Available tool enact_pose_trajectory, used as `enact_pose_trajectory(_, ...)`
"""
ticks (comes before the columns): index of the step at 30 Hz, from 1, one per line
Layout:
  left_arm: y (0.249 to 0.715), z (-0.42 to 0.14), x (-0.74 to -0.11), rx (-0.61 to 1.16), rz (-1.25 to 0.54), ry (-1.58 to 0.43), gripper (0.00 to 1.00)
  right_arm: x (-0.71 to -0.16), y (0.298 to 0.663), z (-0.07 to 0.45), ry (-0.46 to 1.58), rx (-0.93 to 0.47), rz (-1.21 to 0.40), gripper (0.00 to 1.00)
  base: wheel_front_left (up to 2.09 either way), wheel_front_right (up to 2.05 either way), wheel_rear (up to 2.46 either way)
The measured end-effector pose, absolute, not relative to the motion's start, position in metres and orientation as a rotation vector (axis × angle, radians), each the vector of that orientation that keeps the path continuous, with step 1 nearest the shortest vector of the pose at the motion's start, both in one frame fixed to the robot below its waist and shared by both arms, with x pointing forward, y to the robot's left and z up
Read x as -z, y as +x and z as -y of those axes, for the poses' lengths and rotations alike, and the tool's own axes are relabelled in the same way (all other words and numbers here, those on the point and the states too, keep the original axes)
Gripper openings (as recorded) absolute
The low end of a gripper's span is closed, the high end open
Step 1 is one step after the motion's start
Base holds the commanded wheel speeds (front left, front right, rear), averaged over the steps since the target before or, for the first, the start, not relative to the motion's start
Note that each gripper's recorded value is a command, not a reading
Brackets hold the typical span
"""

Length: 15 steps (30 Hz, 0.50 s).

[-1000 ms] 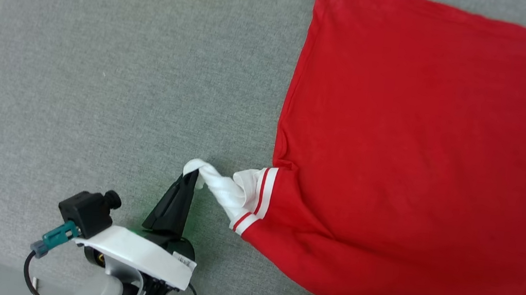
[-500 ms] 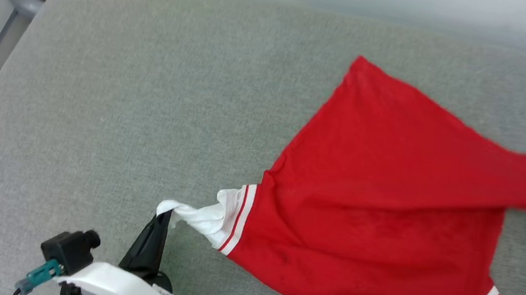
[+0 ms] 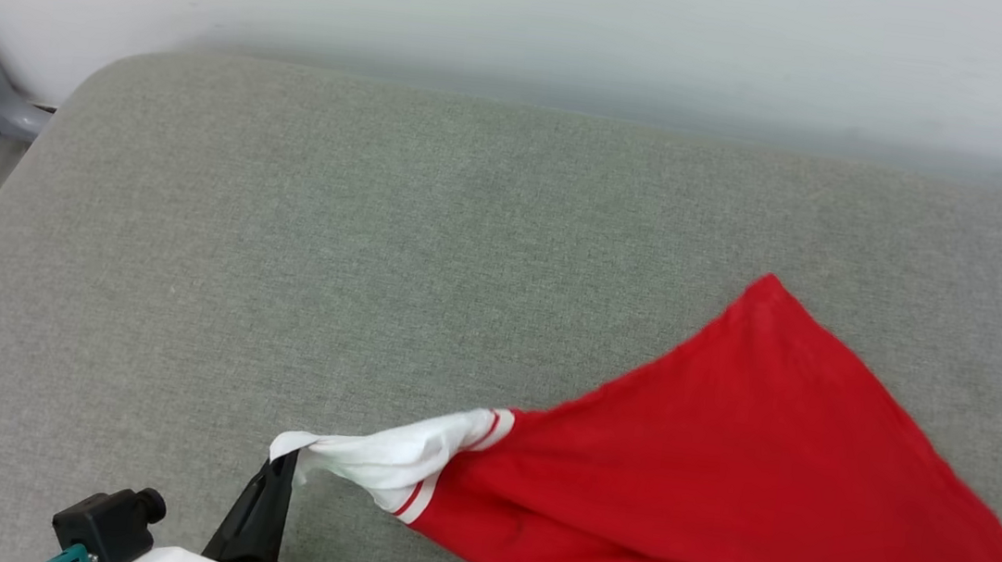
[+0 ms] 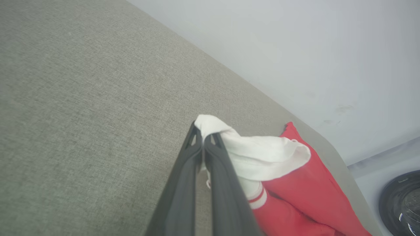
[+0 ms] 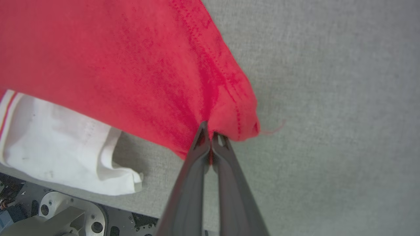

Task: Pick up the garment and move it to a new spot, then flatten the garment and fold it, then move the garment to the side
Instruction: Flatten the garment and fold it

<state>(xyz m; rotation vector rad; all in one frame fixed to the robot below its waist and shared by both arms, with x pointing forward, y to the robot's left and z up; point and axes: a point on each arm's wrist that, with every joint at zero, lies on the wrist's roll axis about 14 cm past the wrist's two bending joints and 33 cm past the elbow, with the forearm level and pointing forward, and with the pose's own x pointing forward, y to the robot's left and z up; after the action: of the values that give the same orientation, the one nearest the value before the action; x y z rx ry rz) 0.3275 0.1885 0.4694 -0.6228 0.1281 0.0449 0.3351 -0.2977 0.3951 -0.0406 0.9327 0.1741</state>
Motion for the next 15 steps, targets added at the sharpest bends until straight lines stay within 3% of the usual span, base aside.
enact_pose_trajectory(6, 0.327, -0.188, -0.473, -0.044, -0.120, -0.625, 0.00, -0.361, 0.268, 0.294, 0.037, -0.123, -1.064, 0.00, 0.00, 0.00, 0.00)
enact_pose_trajectory(10, 0.328, -0.188, -0.472, -0.046, -0.122, -0.622, 0.00, -0.359, 0.264, 0.291, 0.061, -0.098, -1.057, 0.00, 0.00, 0.00, 0.00)
enact_pose_trajectory(11, 0.328, -0.188, -0.472, -0.046, -0.124, -0.622, 0.00, -0.362, 0.266, 0.289, 0.064, -0.096, -1.041, 0.25, 0.00, 0.00, 0.00)
enact_pose_trajectory(12, 0.328, -0.188, -0.472, -0.046, -0.125, -0.622, 0.00, -0.365, 0.270, 0.288, 0.068, -0.091, -1.018, 0.90, 0.00, 0.00, 0.00)
enact_pose_trajectory(13, 0.328, -0.188, -0.472, -0.045, -0.125, -0.622, 0.00, -0.368, 0.274, 0.287, 0.062, -0.094, -0.999, 1.00, 0.00, 0.00, 0.00)
enact_pose_trajectory(15, 0.329, -0.188, -0.472, -0.045, -0.124, -0.621, 0.00, -0.382, 0.290, 0.286, 0.048, -0.102, -0.934, 1.00, 0.00, 0.00, 0.00)
